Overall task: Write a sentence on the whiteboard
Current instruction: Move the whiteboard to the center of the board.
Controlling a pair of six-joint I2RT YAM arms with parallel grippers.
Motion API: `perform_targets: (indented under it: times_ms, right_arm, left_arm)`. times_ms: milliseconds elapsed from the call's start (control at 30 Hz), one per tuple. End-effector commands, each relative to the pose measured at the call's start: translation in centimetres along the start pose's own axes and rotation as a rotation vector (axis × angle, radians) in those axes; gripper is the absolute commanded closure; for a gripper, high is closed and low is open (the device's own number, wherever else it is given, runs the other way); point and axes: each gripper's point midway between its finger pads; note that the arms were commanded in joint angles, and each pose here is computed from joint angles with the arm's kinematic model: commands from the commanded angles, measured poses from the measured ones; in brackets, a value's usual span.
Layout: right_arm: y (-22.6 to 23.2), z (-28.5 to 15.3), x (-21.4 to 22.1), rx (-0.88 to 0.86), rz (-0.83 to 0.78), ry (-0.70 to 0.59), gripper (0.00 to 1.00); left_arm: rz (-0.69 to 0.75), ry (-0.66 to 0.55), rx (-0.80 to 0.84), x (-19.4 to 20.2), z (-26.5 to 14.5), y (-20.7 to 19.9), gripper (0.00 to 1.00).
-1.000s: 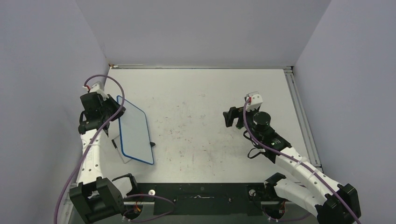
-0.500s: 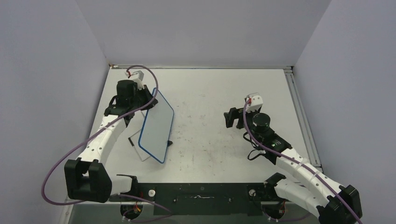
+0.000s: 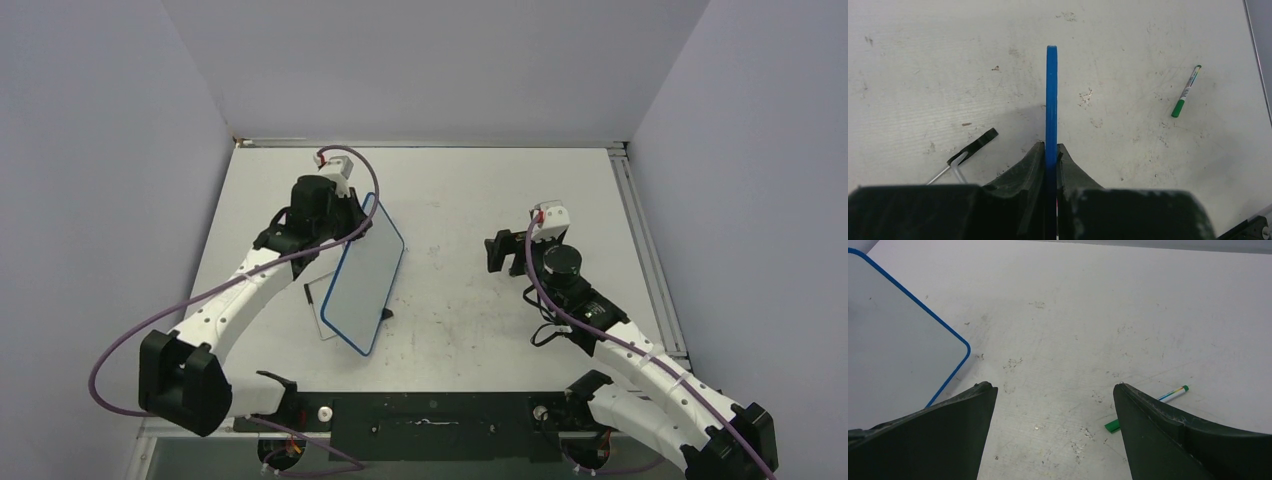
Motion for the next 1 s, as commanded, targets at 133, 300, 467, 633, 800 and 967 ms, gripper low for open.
perform_targets:
  times_ms: [133, 300, 467, 633, 800, 967]
  right_arm:
    - [-0.2, 0.1, -1.5, 0.032, 0.025, -0.053, 0.10]
    - [-0.6, -0.2, -1.5, 0.049, 0.023, -0.057, 0.10]
    - [0.2, -0.5, -1.6, 0.000, 0.020, -0.064, 0.10]
    - [4.4, -1.5, -2.3, -0.186, 0.018, -0.101, 0.10]
    - [10.8, -2.9, -4.6, -0.320, 0.112, -0.090, 0.10]
    - [19.2, -6.2, -4.7, -0.402, 0.071, -0.080, 0.09]
  left_arm:
    - [-0.094, -0.231, -0.089, -2.4, -3.8, -2.2, 1.00]
    - [-0.112, -0.247, -0.194, -1.9, -4.3, -1.3, 1.00]
    - [-0.176, -0.276, -0.262, -1.8, -5.0, 0.0, 1.00]
    - [-0.260, -0.290, -0.276, -1.6, -5.2, 0.2, 1.00]
    - [-0.337, -0.288, -0.298, -1.2, -4.9, 0.3, 1.00]
    - [-0.377, -0.300, -0.318, -1.6, -4.8, 0.3, 1.00]
Point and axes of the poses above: each gripper's point midway between its finger pads, its own z axis out along the fingers, its own y axis along the line the jaws close on, x = y × z, and after that the axes turned 1 degree about -z, right-handed
